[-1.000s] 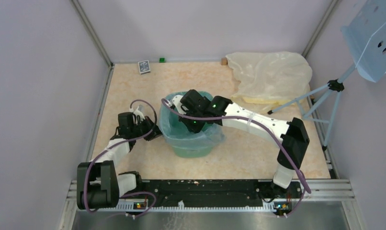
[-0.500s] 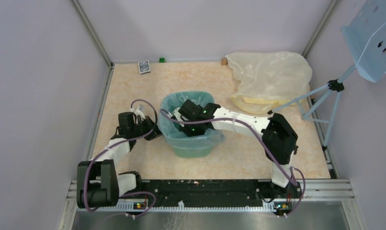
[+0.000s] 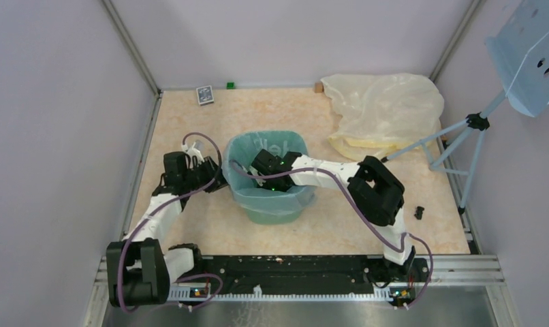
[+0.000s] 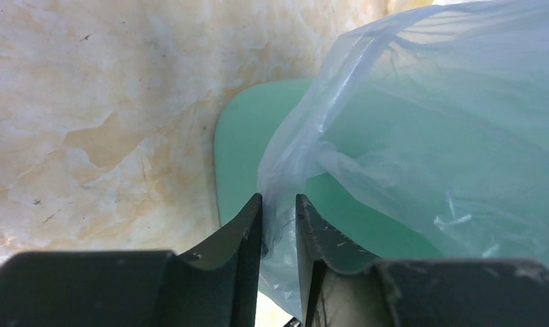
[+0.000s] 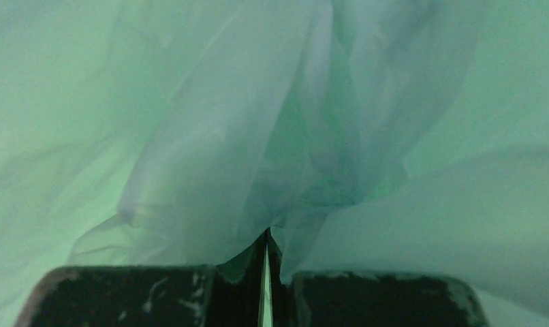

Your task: Put the trash bags into the trash bin

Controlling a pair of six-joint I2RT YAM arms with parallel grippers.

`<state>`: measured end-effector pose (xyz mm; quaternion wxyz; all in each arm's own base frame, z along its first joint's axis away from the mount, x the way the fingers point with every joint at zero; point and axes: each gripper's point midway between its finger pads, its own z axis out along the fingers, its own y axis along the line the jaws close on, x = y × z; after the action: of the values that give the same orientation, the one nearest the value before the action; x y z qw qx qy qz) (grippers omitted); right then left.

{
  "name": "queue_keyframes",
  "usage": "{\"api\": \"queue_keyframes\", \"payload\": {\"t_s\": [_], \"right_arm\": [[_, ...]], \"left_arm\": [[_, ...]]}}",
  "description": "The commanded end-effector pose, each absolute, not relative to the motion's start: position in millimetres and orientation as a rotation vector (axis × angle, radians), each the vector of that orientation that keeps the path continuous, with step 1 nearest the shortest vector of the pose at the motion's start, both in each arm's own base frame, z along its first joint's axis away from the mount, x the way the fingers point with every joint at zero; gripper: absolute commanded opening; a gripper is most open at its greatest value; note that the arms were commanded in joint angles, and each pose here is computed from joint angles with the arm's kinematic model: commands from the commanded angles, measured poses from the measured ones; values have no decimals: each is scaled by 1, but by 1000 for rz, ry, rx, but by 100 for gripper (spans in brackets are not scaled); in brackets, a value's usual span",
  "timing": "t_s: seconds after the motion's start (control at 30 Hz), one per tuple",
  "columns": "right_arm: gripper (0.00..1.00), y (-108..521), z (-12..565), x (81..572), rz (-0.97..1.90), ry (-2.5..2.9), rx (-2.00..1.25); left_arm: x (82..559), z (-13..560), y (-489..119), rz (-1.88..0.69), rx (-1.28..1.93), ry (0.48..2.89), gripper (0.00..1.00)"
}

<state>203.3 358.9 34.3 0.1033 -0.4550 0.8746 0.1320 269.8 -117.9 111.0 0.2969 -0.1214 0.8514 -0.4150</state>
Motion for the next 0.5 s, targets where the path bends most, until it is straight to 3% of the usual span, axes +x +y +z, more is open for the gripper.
{"api": "queue_keyframes", "payload": {"t_s": [0.0,0.23,0.47], "right_arm": [[0,352,7,203,348,2641,-1334],[0,358,6,205,389,2632,-1312],[0,365,48,215,420,2533,-1259]], "left_arm": [[271,135,-120,-1099,-252,2220,32],[264,153,-120,-1091,-221,2214,42],[261,159,-109,-978,-213,2270,51]]}}
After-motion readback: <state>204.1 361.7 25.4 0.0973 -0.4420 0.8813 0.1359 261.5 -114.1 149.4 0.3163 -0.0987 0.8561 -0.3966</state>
